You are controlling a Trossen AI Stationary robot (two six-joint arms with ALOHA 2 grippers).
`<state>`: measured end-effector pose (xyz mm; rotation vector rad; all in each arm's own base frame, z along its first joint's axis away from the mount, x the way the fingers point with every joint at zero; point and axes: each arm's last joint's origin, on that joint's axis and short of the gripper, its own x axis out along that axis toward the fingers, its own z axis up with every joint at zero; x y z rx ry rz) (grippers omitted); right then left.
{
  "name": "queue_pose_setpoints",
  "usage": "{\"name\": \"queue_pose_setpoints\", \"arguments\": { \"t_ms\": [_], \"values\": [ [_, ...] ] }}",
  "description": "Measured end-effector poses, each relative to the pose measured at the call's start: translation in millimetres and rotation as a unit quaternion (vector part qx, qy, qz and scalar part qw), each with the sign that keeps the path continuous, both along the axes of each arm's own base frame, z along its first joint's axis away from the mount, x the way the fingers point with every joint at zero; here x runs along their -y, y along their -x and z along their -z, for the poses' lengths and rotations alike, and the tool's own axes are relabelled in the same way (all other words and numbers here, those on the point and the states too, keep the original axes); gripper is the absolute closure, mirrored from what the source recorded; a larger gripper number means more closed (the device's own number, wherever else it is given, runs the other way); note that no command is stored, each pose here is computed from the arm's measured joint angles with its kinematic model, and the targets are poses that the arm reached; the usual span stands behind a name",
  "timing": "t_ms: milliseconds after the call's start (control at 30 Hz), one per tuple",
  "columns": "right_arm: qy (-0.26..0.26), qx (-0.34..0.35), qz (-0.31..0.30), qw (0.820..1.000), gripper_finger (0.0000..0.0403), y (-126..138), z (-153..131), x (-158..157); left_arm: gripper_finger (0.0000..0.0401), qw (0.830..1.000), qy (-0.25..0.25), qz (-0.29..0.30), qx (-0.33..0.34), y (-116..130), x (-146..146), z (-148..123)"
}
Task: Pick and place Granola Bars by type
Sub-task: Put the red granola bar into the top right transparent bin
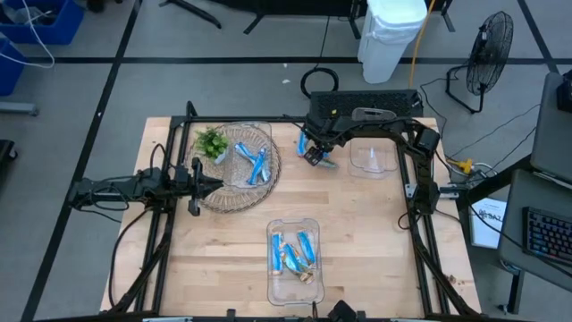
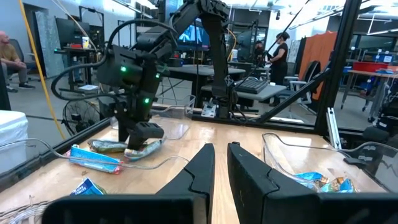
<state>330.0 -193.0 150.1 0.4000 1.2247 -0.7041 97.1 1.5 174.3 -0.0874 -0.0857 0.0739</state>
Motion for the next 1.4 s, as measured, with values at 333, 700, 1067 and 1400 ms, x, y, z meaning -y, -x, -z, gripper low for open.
{"name": "queue_pose_setpoints", "arguments": {
  "t_ms": [333,700,1067,1400],
  "values": [
    [0.004,-0.002,-0.009,1.0,0.0275,1,0,-1,0.0352,1.0,0.0,0.0,0.0,0,0,0],
    [0.081,0.035,-0.053,0.995,0.0399,8,-56,-14,0.0352,1.0,0.0,0.0,0.0,0,0,0],
    [0.163,0.11,-0.007,0.98,0.0402,77,-176,-78,0.0352,1.0,0.0,0.0,0.0,0,0,0],
    [0.158,0.02,0.134,0.978,0.0402,146,-172,-110,0.0352,1.0,0.0,0.0,0.0,0,0,0]
  ]
}}
